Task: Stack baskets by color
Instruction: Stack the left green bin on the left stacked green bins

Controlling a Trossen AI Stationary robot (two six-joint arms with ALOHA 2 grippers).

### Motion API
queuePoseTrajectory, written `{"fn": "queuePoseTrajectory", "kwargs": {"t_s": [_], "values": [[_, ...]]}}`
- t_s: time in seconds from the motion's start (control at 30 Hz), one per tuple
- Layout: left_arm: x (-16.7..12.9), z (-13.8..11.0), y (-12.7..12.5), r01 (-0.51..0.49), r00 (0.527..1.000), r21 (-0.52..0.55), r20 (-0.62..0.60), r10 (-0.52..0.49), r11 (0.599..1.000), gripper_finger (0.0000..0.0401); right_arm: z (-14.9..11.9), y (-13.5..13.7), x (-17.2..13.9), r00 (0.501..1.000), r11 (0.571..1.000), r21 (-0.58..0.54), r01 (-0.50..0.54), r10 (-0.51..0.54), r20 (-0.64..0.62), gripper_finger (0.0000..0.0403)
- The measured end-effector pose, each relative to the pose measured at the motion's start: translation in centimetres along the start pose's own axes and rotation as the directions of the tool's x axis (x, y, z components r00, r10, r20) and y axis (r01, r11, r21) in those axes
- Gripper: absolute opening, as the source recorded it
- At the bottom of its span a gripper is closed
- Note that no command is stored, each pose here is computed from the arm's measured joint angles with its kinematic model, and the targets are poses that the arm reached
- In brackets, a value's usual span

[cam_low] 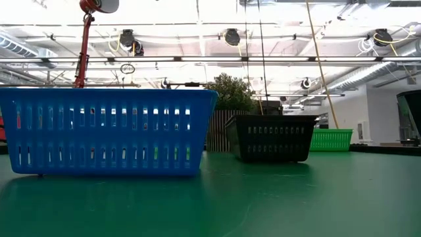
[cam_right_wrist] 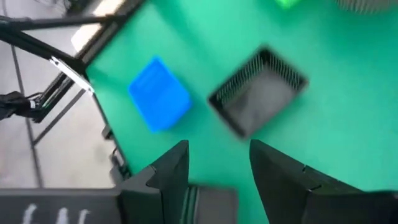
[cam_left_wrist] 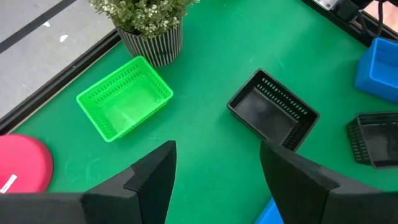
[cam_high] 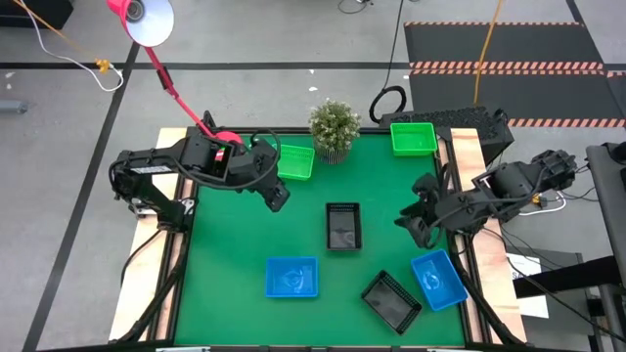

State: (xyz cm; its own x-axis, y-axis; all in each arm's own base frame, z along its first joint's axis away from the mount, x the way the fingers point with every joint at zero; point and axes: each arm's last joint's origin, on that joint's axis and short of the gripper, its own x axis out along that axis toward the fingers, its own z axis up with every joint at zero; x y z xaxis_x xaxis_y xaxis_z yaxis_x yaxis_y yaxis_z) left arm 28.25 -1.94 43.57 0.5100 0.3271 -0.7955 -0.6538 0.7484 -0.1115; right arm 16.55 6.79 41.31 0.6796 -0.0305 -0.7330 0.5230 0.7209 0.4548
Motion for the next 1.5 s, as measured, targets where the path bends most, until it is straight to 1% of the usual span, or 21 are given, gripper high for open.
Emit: {"fn": "queuePoseTrajectory", "kwargs": {"t_s": [0.13, 0.23, 0.33, 0.43, 0.47, 0.53, 0.6, 0.7, 0.77, 0.8, 0.87, 0.93, 1.0, 1.03, 1.07, 1.17, 1.23, 1.3, 1.37, 1.43, 1.5], "values": [[0.0, 0.1, -0.2, 0.025, 1.000, 0.027, 0.005, -0.026, 0.999, 0.0232, 0.3, 0.1, 0.0, 0.998, 0.993, -0.119, 0.016, -0.008, 0.070, 0.0164], [0.0, 0.2, -0.3, 0.048, 0.999, 0.044, 0.002, -0.048, 0.998, 0.0232, 0.4, 0.1, -0.1, 0.994, 0.972, -0.229, 0.041, -0.016, 0.109, 0.0164], [0.0, 0.2, -0.3, 0.050, 0.999, 0.050, 0.003, -0.050, 0.998, 0.0232, 0.6, 0.2, -0.1, 0.987, 0.937, -0.342, 0.078, -0.025, 0.156, 0.0164], [0.0, 0.2, -0.3, 0.049, 0.999, 0.056, 0.003, -0.050, 0.997, 0.0232, 0.7, 0.2, -0.2, 0.981, 0.901, -0.419, 0.115, -0.037, 0.190, 0.0164], [0.0, 0.2, -0.3, 0.049, 0.999, 0.061, 0.003, -0.049, 0.997, 0.0232, 0.8, 0.1, -0.2, 0.978, 0.883, -0.451, 0.133, -0.044, 0.203, 0.0164], [0.0, 0.2, -0.3, 0.050, 0.999, 0.076, 0.002, -0.051, 0.996, 0.0232, 0.8, 0.2, -0.2, 0.977, 0.847, -0.511, 0.144, -0.040, 0.209, 0.0164], [0.3, 0.2, -0.2, 0.061, 0.998, 0.081, -0.019, -0.060, 0.995, 0.0232, 0.9, 0.3, -0.2, 0.976, 0.826, -0.544, 0.148, -0.032, 0.217, 0.0164], [1.7, 0.7, 1.0, 0.079, 0.993, 0.082, -0.096, -0.071, 0.994, 0.0232, 1.1, 0.4, -0.2, 0.966, 0.812, -0.556, 0.177, -0.035, 0.257, 0.0164], [2.3, 1.2, 1.5, 0.097, 0.990, 0.128, -0.115, -0.082, 0.987, 0.0232, 1.3, 0.5, -0.2, 0.961, 0.811, -0.557, 0.181, -0.025, 0.275, 0.0164], [2.5, 1.5, 1.5, 0.123, 0.988, 0.158, -0.112, -0.106, 0.980, 0.0232, 1.3, 0.6, -0.2, 0.960, 0.812, -0.556, 0.177, -0.017, 0.280, 0.0164], [2.5, 1.9, 1.5, 0.181, 0.982, 0.219, -0.099, -0.162, 0.959, 0.0232, 1.5, 0.8, -0.3, 0.957, 0.817, -0.552, 0.167, 0.000, 0.290, 0.0164], [2.4, 2.1, 1.4, 0.197, 0.980, 0.287, -0.078, -0.182, 0.937, 0.0232, 1.5, 0.9, -0.3, 0.956, 0.818, -0.552, 0.164, 0.008, 0.295, 0.0164], [1.6, 1.8, 2.0, 0.185, 0.983, 0.385, -0.085, -0.165, 0.904, 0.0232, 1.5, 0.9, -0.3, 0.956, 0.818, -0.552, 0.164, 0.007, 0.294, 0.0164], [1.3, 1.6, 2.3, 0.173, 0.985, 0.440, -0.096, -0.146, 0.881, 0.0232, 1.5, 0.9, -0.3, 0.956, 0.821, -0.548, 0.163, 0.007, 0.295, 0.0164], [0.8, 1.4, 2.7, 0.162, 0.986, 0.475, -0.101, -0.129, 0.865, 0.0232, 1.5, 0.9, -0.3, 0.955, 0.825, -0.540, 0.163, 0.005, 0.297, 0.0164], [0.4, 1.1, 3.6, 0.124, 0.990, 0.529, -0.119, -0.072, 0.840, 0.0232, 1.7, 0.7, 0.0, 0.953, 0.840, -0.515, 0.170, -0.006, 0.304, 0.0164], [0.7, 1.4, 3.9, 0.134, 0.990, 0.581, -0.118, -0.080, 0.803, 0.0231, 1.8, 0.7, 0.3, 0.951, 0.845, -0.505, 0.174, -0.012, 0.308, 0.0164], [0.8, 1.8, 4.5, 0.157, 0.987, 0.605, -0.123, -0.103, 0.780, 0.0223, 1.8, 0.6, 0.4, 0.950, 0.848, -0.499, 0.177, -0.015, 0.312, 0.0164], [0.7, 2.3, 5.1, 0.182, 0.983, 0.614, -0.124, -0.134, 0.768, 0.0205, 2.0, 0.6, 0.6, 0.947, 0.848, -0.499, 0.179, -0.011, 0.321, 0.0164], [1.0, 2.6, 5.9, 0.179, 0.984, 0.634, -0.133, -0.121, 0.753, 0.0181, 2.2, 0.6, 0.7, 0.945, 0.845, -0.500, 0.189, -0.017, 0.328, 0.0164], [1.9, 2.9, 6.7, 0.163, 0.986, 0.656, -0.136, -0.097, 0.737, 0.0157, 2.3, 0.4, 0.8, 0.943, 0.841, -0.503, 0.201, -0.027, 0.332, 0.0164]]}}
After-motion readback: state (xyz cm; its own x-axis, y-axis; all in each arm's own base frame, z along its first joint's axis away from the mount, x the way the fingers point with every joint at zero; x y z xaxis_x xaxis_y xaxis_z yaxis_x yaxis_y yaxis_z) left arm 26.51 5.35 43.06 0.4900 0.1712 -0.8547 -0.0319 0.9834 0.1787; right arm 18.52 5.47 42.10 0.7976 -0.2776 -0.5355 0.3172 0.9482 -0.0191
